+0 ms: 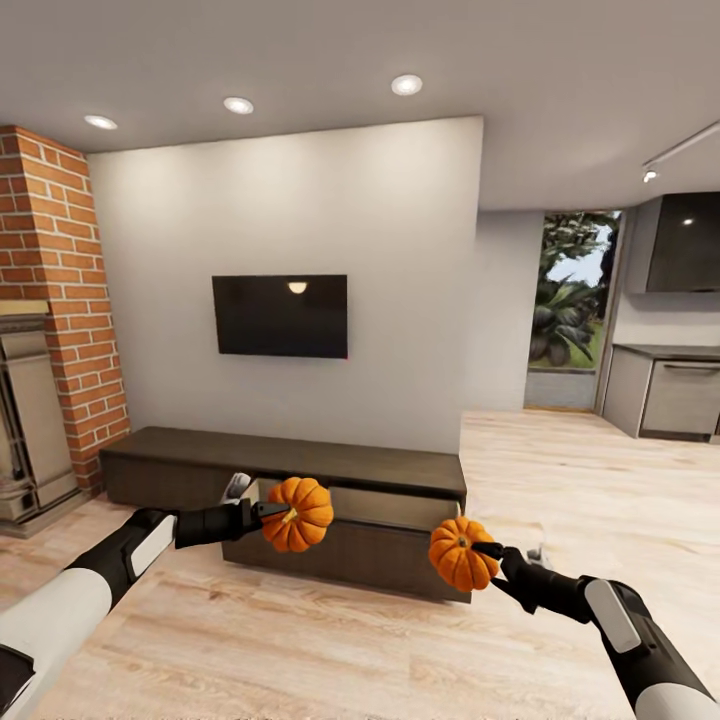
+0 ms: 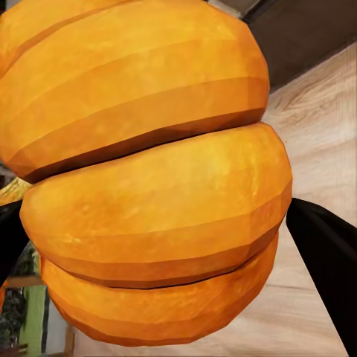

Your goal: Place each of the two pumpkins and all three candles from the living room inside a cabinet in the living room (use any cabinet), then make sure every cabinet is closed, and position the cauldron so it is next to a table in the living room.

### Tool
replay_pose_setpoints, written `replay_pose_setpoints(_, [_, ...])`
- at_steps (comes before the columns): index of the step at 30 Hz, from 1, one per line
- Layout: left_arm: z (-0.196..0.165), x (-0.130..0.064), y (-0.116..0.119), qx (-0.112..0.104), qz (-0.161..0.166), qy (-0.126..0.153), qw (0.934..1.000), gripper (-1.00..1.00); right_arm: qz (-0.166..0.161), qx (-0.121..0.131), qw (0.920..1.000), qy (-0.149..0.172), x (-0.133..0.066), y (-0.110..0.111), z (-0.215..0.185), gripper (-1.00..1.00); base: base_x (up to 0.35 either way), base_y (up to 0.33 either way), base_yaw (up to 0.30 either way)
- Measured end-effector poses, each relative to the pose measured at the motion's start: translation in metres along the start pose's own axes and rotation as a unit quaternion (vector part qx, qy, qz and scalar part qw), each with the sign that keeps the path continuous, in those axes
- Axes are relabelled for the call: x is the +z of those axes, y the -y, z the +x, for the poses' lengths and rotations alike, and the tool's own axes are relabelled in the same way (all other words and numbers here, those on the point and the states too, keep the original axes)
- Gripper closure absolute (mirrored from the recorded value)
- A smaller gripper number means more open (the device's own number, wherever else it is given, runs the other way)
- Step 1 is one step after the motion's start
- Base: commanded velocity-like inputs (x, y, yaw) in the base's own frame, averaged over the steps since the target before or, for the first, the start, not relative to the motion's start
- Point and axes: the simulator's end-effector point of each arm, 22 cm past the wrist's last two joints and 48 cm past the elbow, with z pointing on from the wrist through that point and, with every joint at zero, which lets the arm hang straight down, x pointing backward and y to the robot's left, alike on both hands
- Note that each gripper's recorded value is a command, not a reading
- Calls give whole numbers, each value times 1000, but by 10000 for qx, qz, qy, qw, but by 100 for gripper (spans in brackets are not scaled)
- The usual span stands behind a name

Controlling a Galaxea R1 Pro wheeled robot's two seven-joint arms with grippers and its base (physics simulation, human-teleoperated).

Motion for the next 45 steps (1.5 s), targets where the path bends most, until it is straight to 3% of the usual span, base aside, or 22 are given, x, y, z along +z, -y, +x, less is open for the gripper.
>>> replay_pose_setpoints(5, [6,3,-2,-12,31,-89,10000,100,-660,61,9978,-7,-2,-25,0,100,0,0,0])
replay_pose_setpoints(10, [14,6,-3,-26,73,-205,9998,100,-859,85,9963,-24,-1,-30,1,100,0,0,0])
replay_pose_setpoints(30, [29,14,-10,-105,183,-408,9989,100,-733,295,9968,-120,8,-8,9,100,93,206,-63])
replay_pose_setpoints(45, [32,15,-10,-66,181,-466,9987,100,-714,317,9969,-129,8,-4,13,100,278,164,-188])
